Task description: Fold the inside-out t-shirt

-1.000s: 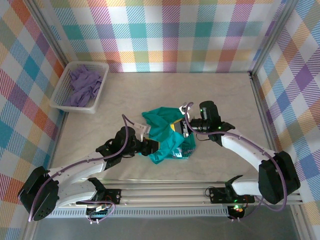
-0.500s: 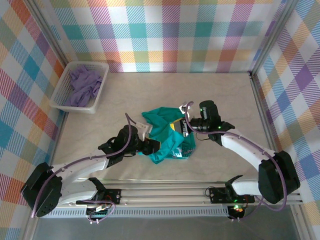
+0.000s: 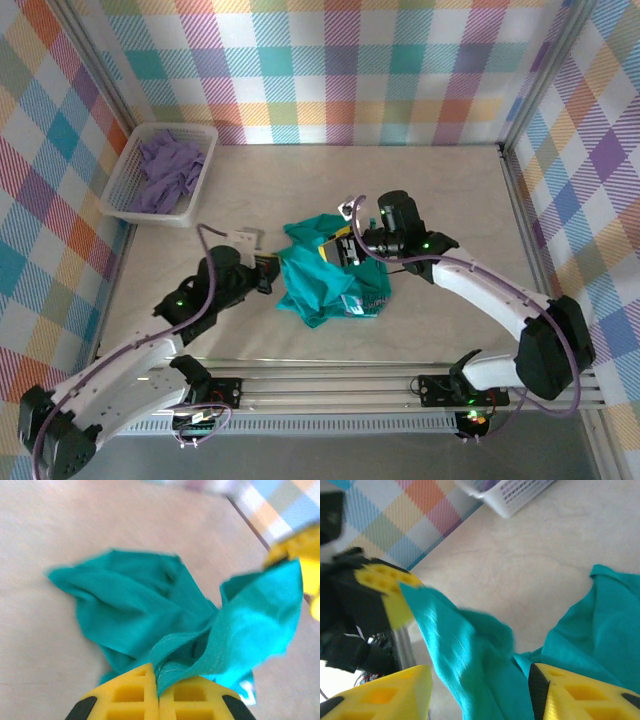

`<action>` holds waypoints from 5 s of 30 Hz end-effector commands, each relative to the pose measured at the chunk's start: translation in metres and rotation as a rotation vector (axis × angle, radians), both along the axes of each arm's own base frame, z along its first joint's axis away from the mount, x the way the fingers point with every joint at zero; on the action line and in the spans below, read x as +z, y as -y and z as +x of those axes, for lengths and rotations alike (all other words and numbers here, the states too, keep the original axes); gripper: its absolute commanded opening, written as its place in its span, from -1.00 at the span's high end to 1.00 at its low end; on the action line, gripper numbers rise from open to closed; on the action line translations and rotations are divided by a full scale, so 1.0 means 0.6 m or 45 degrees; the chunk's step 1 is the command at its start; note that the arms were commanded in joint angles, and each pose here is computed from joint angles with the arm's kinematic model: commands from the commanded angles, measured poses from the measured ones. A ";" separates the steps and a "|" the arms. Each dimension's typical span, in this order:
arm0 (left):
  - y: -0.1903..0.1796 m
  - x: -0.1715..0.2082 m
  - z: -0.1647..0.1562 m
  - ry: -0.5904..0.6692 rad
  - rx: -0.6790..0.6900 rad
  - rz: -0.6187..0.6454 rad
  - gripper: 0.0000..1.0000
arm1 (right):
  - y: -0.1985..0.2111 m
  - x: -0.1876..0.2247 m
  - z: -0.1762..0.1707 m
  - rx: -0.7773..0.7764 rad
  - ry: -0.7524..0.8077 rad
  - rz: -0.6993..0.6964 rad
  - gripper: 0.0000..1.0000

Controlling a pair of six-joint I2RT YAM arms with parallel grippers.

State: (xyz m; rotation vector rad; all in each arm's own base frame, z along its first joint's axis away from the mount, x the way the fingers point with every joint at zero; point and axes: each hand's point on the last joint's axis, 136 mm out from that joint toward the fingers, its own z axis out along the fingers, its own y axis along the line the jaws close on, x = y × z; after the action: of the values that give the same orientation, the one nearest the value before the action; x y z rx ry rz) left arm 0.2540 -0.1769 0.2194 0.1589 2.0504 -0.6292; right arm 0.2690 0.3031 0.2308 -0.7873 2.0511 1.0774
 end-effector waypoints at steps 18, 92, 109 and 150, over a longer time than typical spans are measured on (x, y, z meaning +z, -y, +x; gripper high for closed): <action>-0.081 -0.009 0.013 -0.027 0.241 0.237 1.00 | 0.115 -0.275 0.228 -0.549 -0.332 -0.539 0.53; -0.169 0.185 0.069 0.145 0.363 0.164 1.00 | 0.161 -0.013 0.043 -0.513 0.084 -0.097 0.45; -0.175 0.069 0.031 -0.064 0.287 0.307 1.00 | 0.177 -0.236 0.002 -0.596 -0.332 -0.534 -0.19; -0.168 0.053 0.039 -0.077 0.259 0.322 1.00 | 0.131 -0.191 0.170 -0.503 -0.328 -0.352 -0.09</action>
State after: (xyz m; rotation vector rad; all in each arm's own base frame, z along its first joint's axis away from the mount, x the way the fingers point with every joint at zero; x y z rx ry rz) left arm 0.2739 -0.0788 0.2509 0.0759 2.1819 -0.2665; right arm 0.3969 0.2339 0.1108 -0.3182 2.4566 0.7224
